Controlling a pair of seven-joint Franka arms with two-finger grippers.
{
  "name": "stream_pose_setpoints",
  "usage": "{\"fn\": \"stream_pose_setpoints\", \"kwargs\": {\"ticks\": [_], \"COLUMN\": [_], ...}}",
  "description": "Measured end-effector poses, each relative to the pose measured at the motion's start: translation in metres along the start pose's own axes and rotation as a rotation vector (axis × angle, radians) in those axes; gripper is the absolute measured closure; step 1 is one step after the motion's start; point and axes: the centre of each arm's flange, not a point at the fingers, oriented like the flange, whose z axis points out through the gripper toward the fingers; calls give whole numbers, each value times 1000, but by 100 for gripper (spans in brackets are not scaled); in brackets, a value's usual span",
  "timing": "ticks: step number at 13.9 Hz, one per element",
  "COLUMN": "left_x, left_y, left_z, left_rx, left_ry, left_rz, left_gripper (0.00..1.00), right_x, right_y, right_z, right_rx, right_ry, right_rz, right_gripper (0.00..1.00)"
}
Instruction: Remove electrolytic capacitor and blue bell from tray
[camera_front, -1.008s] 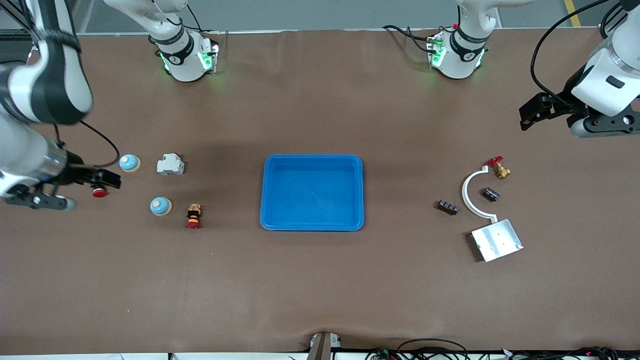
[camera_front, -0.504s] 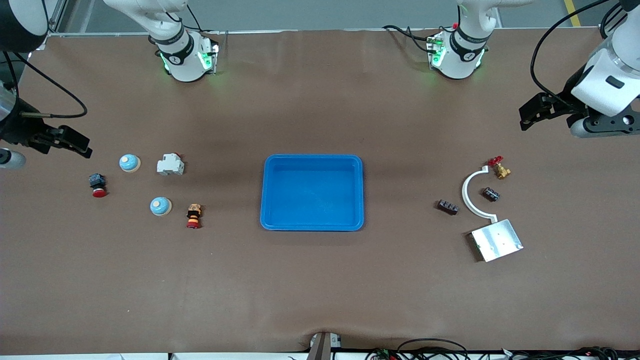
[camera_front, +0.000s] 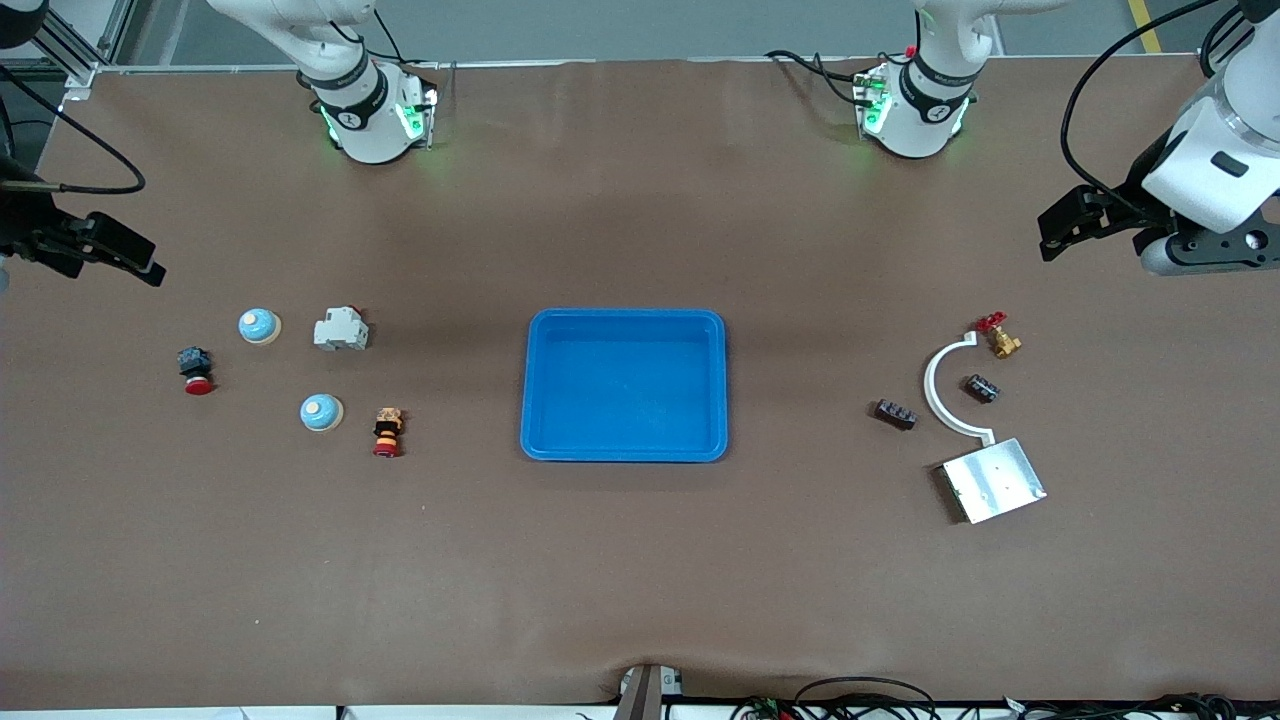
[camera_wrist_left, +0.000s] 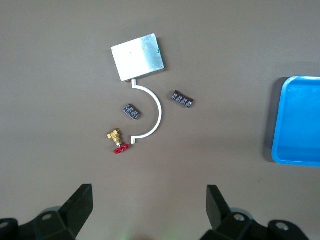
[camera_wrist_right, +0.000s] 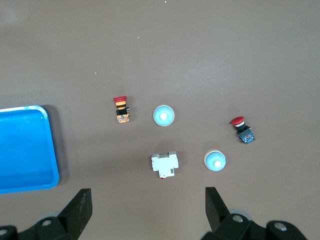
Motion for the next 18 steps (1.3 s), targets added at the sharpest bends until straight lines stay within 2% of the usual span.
{"fn": "stream_pose_setpoints", "kwargs": {"ticks": [6, 18], "left_x": [0, 1], "left_y": [1, -6], "left_z": [-1, -14], "left_rx": [0, -6], "left_ry": [2, 30], "left_rz": [1, -12], "left_gripper": [0, 0], "right_x": [-2, -4], "right_y": [12, 17], "right_z": [0, -6], "right_rx": [-2, -54], "right_ry": [-15, 3], "right_rz": [-41, -48], "right_gripper": [0, 0]}}
